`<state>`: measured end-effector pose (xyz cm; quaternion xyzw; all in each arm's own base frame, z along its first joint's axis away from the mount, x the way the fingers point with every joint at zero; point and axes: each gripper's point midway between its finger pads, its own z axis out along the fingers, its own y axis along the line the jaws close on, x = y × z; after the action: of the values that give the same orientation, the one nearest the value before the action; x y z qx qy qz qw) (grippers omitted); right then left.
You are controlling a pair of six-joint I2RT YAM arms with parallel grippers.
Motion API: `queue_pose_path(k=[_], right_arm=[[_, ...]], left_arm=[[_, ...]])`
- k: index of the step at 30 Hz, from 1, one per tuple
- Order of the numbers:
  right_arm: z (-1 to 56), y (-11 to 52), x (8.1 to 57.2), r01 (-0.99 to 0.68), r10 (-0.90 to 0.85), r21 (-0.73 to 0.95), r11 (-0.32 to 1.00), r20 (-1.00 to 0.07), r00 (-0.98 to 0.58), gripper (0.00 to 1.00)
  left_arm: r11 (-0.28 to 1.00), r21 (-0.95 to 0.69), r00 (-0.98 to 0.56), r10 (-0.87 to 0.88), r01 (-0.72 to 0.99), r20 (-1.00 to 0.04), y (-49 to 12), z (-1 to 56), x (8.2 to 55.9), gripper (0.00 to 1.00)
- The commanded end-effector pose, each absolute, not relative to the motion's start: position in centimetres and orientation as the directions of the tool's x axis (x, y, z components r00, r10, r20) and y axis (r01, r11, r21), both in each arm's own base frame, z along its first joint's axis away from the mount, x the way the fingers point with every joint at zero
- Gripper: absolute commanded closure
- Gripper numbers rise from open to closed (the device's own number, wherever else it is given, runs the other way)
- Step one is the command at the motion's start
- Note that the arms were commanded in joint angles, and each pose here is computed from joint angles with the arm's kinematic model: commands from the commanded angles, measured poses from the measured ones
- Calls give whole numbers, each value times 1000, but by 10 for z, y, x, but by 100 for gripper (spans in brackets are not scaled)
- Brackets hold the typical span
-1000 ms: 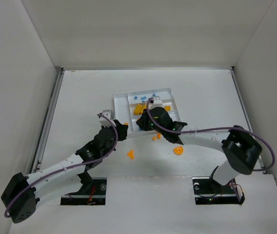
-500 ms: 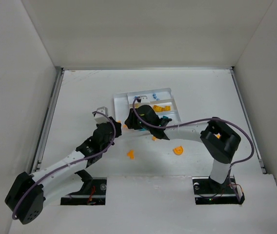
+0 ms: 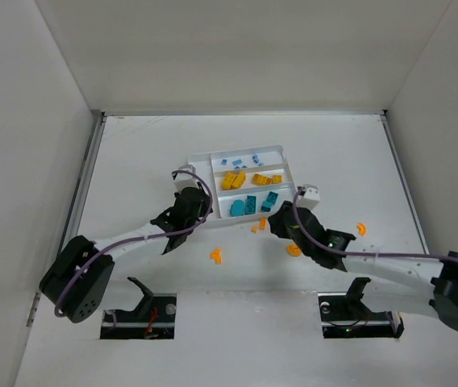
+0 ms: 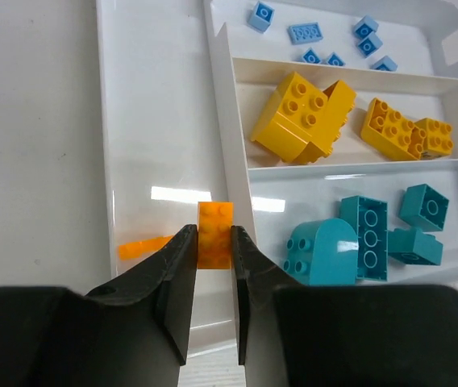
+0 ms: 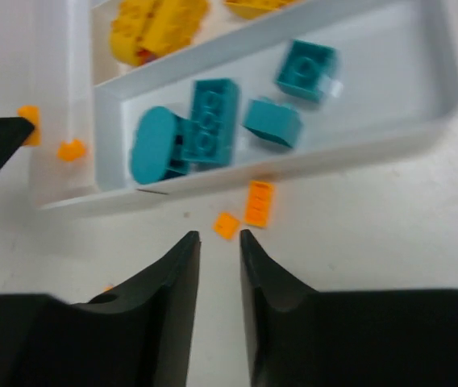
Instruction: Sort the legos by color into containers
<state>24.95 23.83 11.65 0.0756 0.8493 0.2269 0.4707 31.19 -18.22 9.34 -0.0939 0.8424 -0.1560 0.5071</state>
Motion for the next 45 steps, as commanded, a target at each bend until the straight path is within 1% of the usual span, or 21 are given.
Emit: queue_pose_path(k=[1, 3, 4, 6, 8, 10, 13, 15, 18, 20, 23, 27, 33, 37, 39, 42, 45], right_arm=[[87, 179, 225, 138, 404, 395, 908, -742, -535, 63], [77, 153, 216, 224, 432, 371, 901, -737, -519, 51], [73, 144, 212, 253, 432, 350, 902, -740, -516, 47], [66, 133, 205, 294, 433, 321, 900, -733, -525, 41], [66, 135, 202, 299, 437, 322, 898, -723, -535, 39], [63, 135, 201, 311, 426, 298, 903, -718, -550, 38], [58, 137, 199, 334, 421, 269, 904, -704, -572, 37], [54, 138, 197, 355, 432, 261, 898, -685, -587, 37], [49, 141, 192, 382, 455, 263, 886, -653, -605, 36], [45, 147, 189, 398, 485, 285, 872, -621, -616, 33], [37, 156, 186, 422, 527, 318, 849, -569, -631, 32], [29, 157, 194, 450, 557, 331, 830, -552, -621, 33], [21, 166, 200, 420, 512, 295, 858, -548, -661, 39], [13, 175, 195, 402, 494, 287, 870, -520, -697, 44], [10, 178, 190, 382, 472, 278, 881, -516, -715, 43], [10, 182, 181, 347, 432, 258, 902, -517, -739, 38], [5, 187, 173, 293, 352, 195, 936, -518, -779, 42]], left_arm=[[923, -384, -418, -338, 29, -843, -194, 112, 331, 81], [926, -378, -428, -333, 20, -840, -195, 105, 334, 79], [926, -377, -432, -333, 17, -838, -196, 101, 334, 79], [927, -374, -440, -334, 6, -834, -195, 96, 336, 76], [928, -373, -442, -331, 9, -834, -196, 97, 337, 72], [928, -373, -439, -330, 13, -836, -197, 98, 337, 66], [928, -372, -439, -324, 25, -838, -199, 99, 335, 56], [925, -379, -432, -329, 33, -840, -199, 103, 331, 54], [915, -400, -410, -347, 48, -844, -196, 111, 326, 54], [904, -423, -391, -366, 67, -844, -199, 119, 323, 54], [894, -437, -376, -373, 101, -848, -206, 129, 319, 54], [890, -441, -385, -368, 119, -846, -210, 125, 314, 54], [875, -465, -405, -380, 135, -832, -217, 123, 312, 54], [874, -468, -396, -386, 134, -834, -214, 126, 311, 54], [871, -471, -391, -389, 138, -834, -215, 129, 310, 54], [873, -468, -391, -386, 138, -835, -216, 129, 309, 54], [873, -466, -398, -380, 143, -835, -219, 127, 308, 54]])
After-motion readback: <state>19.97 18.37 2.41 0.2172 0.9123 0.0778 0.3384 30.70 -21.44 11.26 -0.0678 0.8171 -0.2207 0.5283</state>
